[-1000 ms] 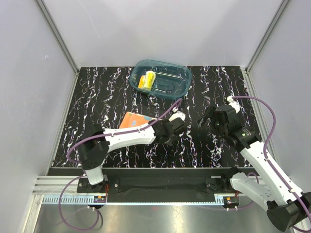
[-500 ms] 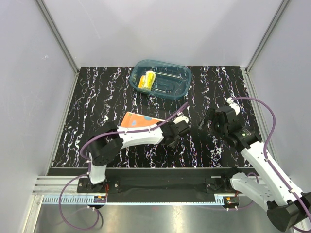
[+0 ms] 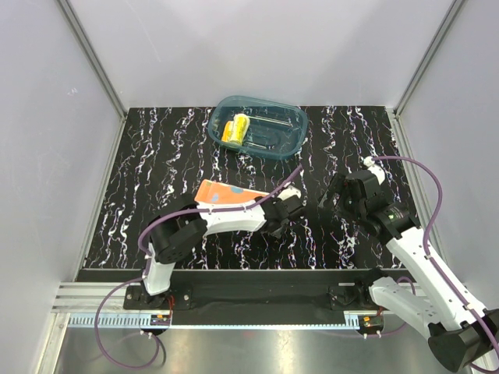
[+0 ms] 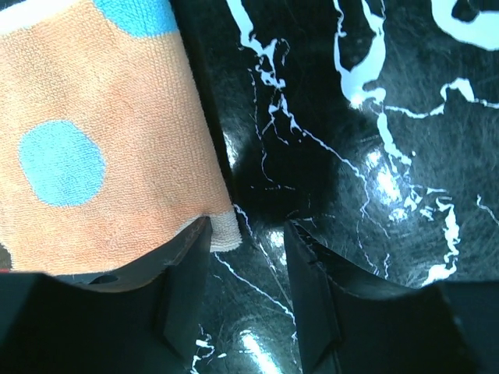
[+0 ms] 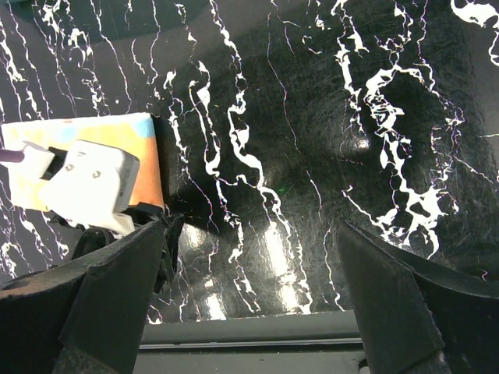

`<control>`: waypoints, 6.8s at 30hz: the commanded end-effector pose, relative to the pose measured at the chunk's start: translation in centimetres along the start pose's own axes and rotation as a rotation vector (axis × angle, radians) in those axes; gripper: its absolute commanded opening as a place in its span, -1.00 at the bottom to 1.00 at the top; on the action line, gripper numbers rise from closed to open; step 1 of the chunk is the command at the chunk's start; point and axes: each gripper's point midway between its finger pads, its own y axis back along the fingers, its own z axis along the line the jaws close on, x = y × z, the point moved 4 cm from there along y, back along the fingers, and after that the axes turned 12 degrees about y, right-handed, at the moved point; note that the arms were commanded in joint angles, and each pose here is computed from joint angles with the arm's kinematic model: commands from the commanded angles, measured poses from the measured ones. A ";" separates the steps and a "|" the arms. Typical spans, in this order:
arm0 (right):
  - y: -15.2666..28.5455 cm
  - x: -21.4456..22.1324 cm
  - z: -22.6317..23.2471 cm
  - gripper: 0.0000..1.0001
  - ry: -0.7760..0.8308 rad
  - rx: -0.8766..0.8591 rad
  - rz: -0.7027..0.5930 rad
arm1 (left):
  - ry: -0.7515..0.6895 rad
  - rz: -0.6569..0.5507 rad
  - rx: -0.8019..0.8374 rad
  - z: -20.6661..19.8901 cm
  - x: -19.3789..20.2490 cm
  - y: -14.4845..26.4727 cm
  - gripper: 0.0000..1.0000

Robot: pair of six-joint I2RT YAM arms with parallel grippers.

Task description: Roll the towels

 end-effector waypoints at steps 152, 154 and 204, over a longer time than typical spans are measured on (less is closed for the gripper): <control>-12.3 11.0 22.0 -0.94 0.417 -0.899 0.581 | 0.984 0.170 0.185 15.2 4.5 2.6 -1.00; -12.3 11.0 22.4 -0.94 0.408 -0.921 0.577 | 0.972 0.167 0.176 15.3 4.4 2.7 -1.00; -17.3 15.5 18.3 -1.00 0.360 -0.822 0.711 | 0.157 -0.260 0.155 9.2 0.1 10.0 -0.05</control>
